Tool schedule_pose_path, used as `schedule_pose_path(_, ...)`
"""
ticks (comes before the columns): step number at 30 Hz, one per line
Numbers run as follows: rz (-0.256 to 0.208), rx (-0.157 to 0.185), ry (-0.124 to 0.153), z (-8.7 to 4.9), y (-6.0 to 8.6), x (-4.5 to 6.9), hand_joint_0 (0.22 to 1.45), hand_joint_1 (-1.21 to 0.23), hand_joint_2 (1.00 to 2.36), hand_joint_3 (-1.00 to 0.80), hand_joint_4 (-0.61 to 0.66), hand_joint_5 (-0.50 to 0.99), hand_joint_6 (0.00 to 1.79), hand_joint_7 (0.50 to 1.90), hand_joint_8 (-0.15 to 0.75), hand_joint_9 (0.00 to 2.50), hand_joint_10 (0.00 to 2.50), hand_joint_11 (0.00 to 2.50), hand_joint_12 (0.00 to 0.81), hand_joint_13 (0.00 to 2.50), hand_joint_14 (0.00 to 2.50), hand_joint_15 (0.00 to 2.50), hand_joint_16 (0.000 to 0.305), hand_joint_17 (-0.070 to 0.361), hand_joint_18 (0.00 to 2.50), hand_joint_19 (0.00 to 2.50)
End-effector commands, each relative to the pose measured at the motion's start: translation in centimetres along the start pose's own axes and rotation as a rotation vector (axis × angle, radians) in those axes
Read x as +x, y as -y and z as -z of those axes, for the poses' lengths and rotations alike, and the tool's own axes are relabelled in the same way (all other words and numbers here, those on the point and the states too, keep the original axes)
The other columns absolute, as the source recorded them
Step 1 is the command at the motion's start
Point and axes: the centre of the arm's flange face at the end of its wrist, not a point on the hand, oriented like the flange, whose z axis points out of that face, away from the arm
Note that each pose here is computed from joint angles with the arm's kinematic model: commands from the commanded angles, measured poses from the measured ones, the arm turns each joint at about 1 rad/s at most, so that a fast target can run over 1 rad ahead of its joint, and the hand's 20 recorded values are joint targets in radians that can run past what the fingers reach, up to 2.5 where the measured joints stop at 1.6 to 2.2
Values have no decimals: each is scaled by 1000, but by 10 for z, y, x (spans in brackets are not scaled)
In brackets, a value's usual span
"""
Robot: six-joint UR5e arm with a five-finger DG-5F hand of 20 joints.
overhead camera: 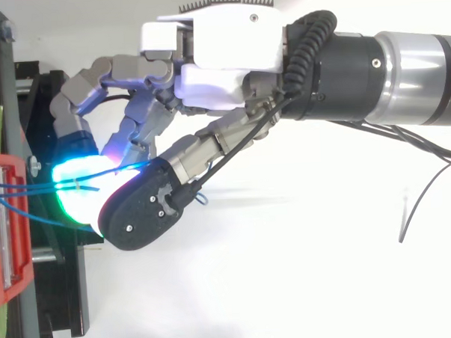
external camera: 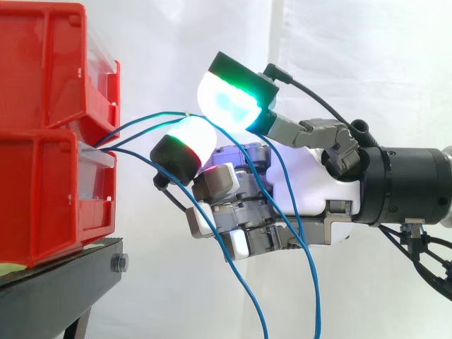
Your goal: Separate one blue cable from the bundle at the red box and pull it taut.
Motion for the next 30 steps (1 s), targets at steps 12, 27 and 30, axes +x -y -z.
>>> schedule_pose_path(12, 0, -5, -1, -1, -2, 1, 495, -650, 1000, -500, 108, -157, 891, 1125, 340, 1029, 21, 1183, 436, 953, 20, 635, 53, 120, 992, 745)
schedule_pose_path(27, 0, -7, 2, -1, -3, -1, 653, -815, 1017, -270, 46, -160, 886, 1241, 310, 988, 24, 1197, 409, 912, 24, 635, 48, 107, 930, 765)
schedule_pose_path(30, -2, -7, 2, -1, -3, -1, 688, -851, 1016, -291, 33, -169, 892, 1239, 309, 973, 23, 1181, 407, 902, 22, 638, 48, 107, 929, 756)
